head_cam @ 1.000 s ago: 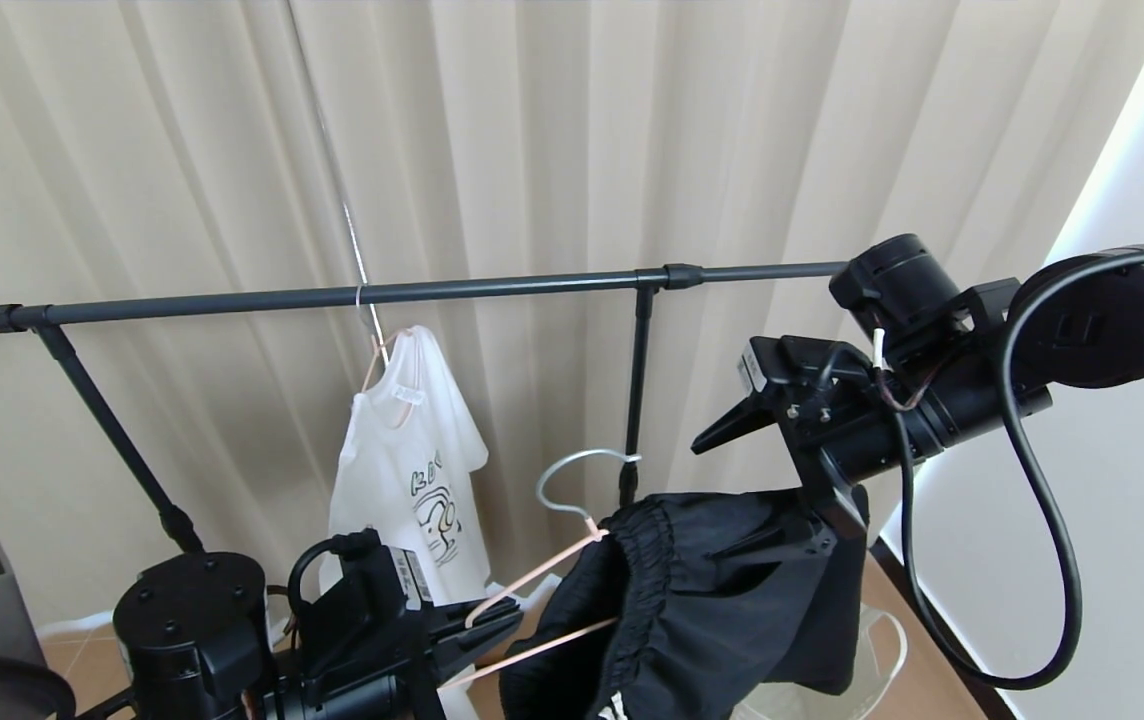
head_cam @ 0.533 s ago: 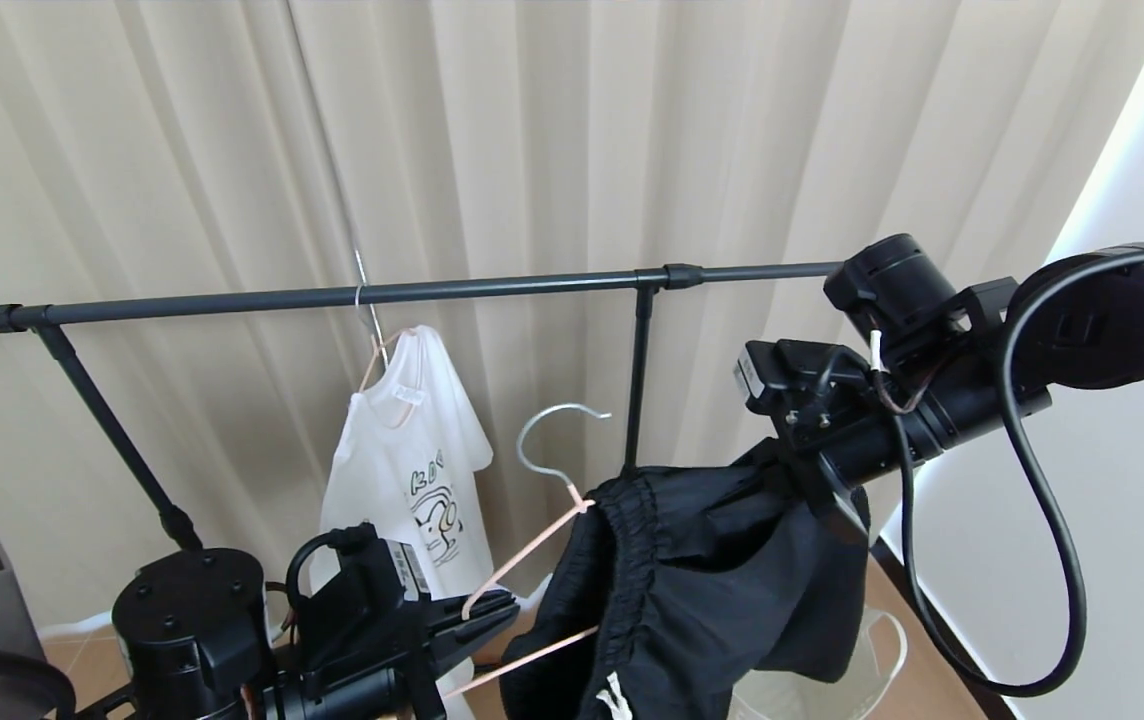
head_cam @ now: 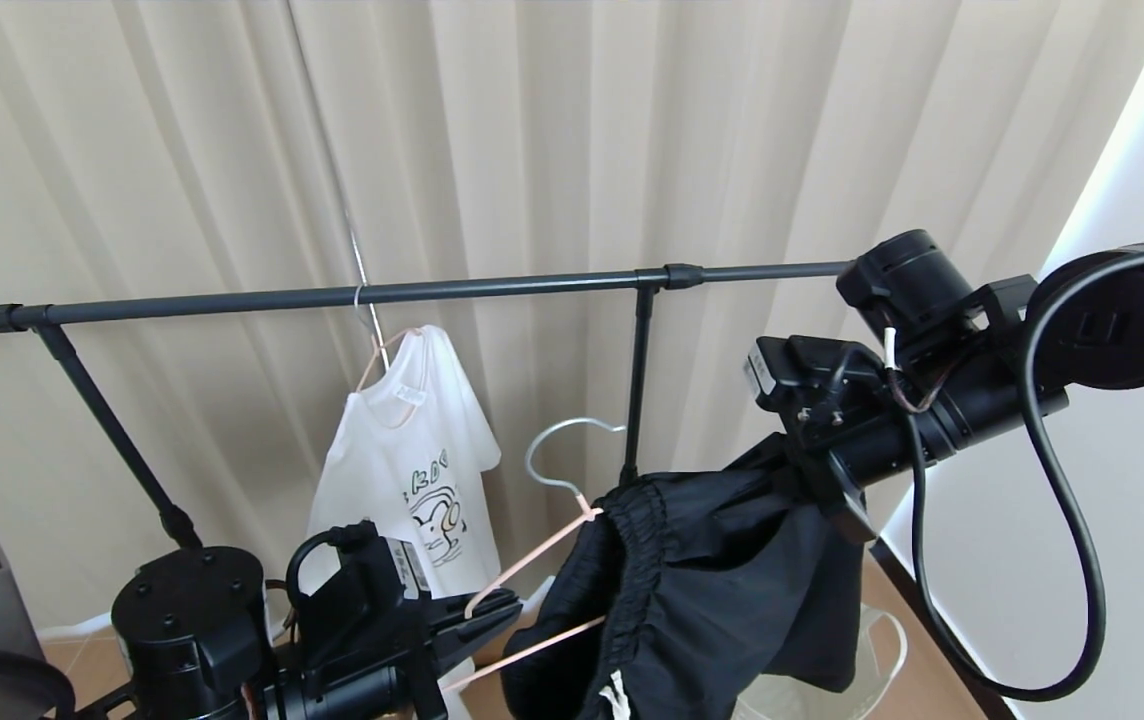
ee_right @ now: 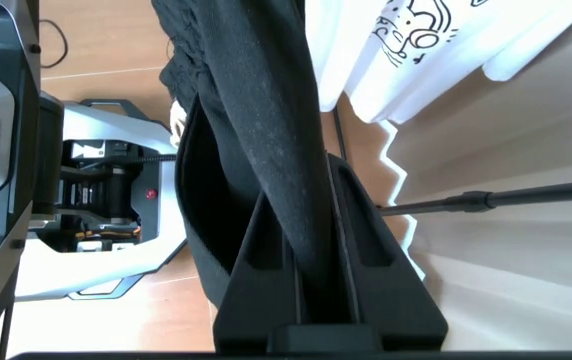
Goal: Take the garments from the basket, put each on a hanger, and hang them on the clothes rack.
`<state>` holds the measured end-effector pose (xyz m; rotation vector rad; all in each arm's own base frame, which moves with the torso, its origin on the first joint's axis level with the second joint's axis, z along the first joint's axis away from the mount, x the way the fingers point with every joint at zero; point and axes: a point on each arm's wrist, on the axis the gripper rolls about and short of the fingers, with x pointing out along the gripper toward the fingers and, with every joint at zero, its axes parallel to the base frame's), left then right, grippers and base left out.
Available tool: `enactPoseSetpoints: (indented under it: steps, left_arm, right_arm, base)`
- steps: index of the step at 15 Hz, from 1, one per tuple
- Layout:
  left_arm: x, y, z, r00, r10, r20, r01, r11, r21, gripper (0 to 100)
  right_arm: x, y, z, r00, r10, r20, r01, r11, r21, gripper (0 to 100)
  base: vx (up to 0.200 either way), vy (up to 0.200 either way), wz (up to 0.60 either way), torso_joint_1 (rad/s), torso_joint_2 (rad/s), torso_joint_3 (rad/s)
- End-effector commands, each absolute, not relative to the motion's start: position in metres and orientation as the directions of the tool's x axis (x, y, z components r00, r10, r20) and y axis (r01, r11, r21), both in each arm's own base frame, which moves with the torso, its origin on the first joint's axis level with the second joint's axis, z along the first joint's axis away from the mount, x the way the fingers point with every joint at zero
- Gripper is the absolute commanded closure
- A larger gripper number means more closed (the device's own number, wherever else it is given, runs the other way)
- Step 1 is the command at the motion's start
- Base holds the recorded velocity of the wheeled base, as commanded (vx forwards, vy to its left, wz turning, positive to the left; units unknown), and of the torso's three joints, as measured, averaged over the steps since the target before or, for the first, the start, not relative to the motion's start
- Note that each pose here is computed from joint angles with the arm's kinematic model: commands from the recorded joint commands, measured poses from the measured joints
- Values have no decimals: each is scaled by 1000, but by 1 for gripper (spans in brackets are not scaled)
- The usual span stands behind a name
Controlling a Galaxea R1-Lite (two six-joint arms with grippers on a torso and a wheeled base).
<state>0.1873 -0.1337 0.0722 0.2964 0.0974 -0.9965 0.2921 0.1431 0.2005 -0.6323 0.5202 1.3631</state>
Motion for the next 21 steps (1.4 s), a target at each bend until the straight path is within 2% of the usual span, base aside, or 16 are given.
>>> enactPoseSetpoints:
  steps: [1,7,8,13,15,17,20,21]
  left_arm:
    - [188,-134,72,544,-812,-214,838,510,196,100]
    - [188,-134,73,543,-813,-212,839,512,186,100]
    - [188,-134,74,545,-813,-207,837,515,183,0]
    - [195,-127,88,587,-796,-144,809,572,133,0]
    - [201,-125,91,608,-784,-123,794,600,97,0]
    - [212,-124,98,632,-770,-84,774,633,22,0]
    - [236,-119,120,683,-729,33,727,676,-122,0]
    - [240,-116,126,697,-717,33,713,686,-144,0]
  right_arm:
    - [289,142,204,145,728,-670,-989,88,-118,100]
    - [271,134,211,153,731,-665,-988,89,-129,100]
    - [266,132,212,155,731,-665,-987,90,-131,100]
    - [255,124,209,153,721,-676,-988,98,-119,100]
    - [255,119,212,181,710,-681,-983,121,-135,100]
    - [258,115,218,266,671,-692,-964,169,-207,100]
    - [261,114,224,423,608,-672,-905,239,-352,100]
    - [262,112,222,482,576,-660,-875,268,-404,100]
  base:
    - [0,0,0,0,0,0]
    - [0,0,0,0,0,0]
    - [0,0,0,0,0,0]
    - [0,0,0,0,0,0]
    - [0,0,0,0,0,0]
    - [0,0,0,0,0,0]
    - [0,0,0,0,0,0]
    - [0,0,0,0,0,0]
